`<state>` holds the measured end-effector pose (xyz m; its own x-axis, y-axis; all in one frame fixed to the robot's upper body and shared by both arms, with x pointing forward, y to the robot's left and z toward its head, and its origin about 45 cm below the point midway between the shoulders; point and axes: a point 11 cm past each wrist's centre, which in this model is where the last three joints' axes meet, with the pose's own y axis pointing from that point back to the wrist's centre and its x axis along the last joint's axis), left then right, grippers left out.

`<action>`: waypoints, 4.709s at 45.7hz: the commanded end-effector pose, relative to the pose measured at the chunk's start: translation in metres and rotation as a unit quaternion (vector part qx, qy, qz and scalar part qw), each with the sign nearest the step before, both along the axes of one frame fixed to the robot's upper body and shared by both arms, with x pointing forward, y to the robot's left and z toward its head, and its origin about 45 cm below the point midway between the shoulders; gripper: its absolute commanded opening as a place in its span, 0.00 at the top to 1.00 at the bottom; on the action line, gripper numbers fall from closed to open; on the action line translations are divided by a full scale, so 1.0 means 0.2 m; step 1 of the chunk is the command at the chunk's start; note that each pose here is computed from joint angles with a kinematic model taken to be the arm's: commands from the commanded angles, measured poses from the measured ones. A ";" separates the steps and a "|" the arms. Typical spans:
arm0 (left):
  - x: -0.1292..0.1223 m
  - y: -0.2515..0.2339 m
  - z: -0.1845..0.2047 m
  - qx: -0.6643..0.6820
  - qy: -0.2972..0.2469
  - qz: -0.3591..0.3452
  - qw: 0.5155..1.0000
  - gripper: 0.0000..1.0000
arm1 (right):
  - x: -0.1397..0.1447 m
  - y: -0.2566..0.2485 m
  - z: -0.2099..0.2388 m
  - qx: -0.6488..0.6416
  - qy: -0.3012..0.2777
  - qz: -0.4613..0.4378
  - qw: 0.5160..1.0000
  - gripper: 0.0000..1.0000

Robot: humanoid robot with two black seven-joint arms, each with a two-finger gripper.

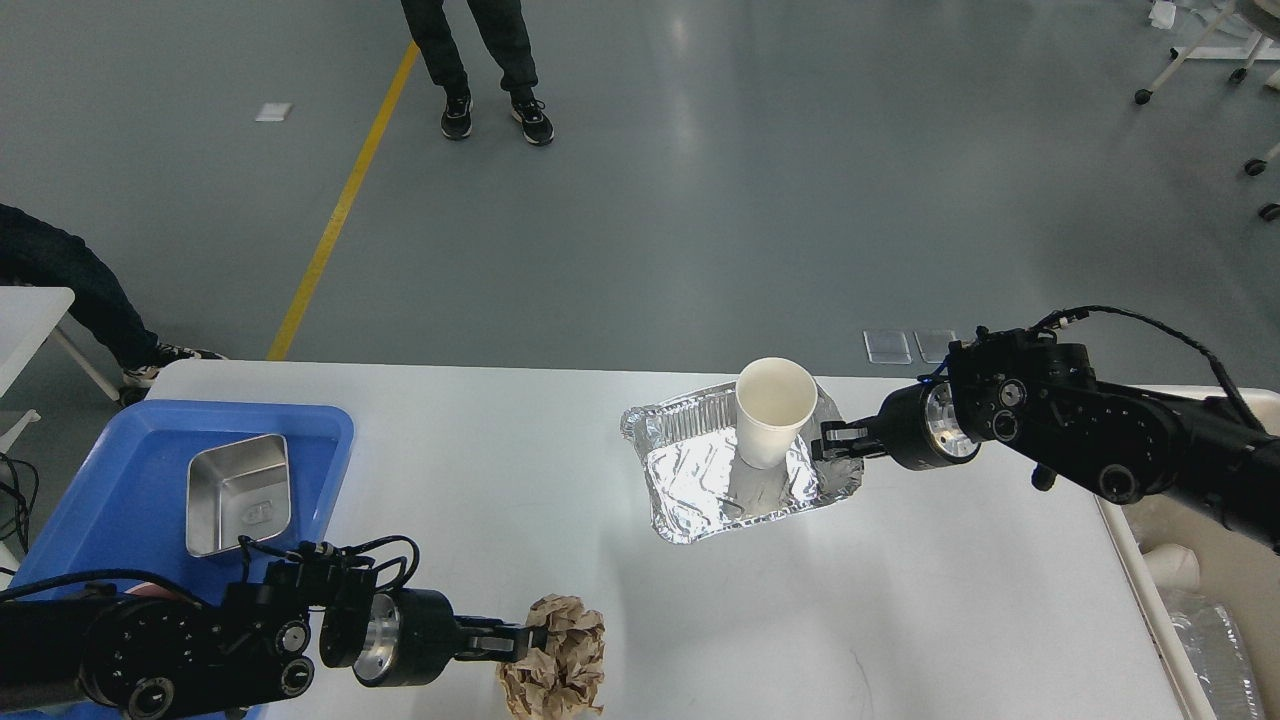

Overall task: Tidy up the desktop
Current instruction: 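Grasp the crumpled brown paper ball with the left gripper, then lift the paper ball and carry it over the foil tray, then drop the paper ball into the foil tray and raise the left gripper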

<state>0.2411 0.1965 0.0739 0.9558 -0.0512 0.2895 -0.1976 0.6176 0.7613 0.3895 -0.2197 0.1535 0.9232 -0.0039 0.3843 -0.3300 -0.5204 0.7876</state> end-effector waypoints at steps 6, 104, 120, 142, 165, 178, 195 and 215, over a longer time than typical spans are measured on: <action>-0.01 0.15 0.16 -0.003 -0.007 0.015 1.000 0.97 | 0.00 0.01 0.00 0.001 0.001 0.001 1.000 1.00; 0.28 0.67 1.04 -0.005 -0.169 0.099 0.981 0.94 | 0.00 0.02 0.00 0.002 0.000 0.003 1.000 1.00; 0.49 0.34 0.94 -0.038 -0.172 0.050 0.983 0.93 | -0.01 0.04 0.00 0.004 0.001 0.006 1.000 1.00; 0.62 -0.07 0.83 -0.069 -0.163 -0.007 0.984 0.92 | -0.01 0.04 0.00 0.004 0.001 0.006 1.000 1.00; 0.69 -0.53 0.71 -0.092 -0.156 -0.049 0.982 0.90 | 0.01 0.05 0.01 0.008 -0.003 0.006 1.000 1.00; 0.69 -0.53 0.67 -0.081 -0.152 -0.047 0.984 0.39 | 0.01 0.05 0.02 0.011 -0.004 0.007 1.000 1.00; 0.71 -0.52 0.67 -0.069 -0.152 -0.034 0.985 0.13 | 0.01 0.05 0.02 0.011 -0.005 0.007 1.000 1.00; 0.83 -0.35 0.81 -0.115 -0.162 0.051 0.979 0.04 | 0.00 0.02 0.00 0.011 0.000 -0.002 1.000 1.00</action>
<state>0.3975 0.1121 0.2253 0.8182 0.0521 0.5726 -0.4229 0.7291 0.5380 0.3903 -0.2144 0.1546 0.9220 -0.0114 0.3869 -0.3318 -0.5382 0.7748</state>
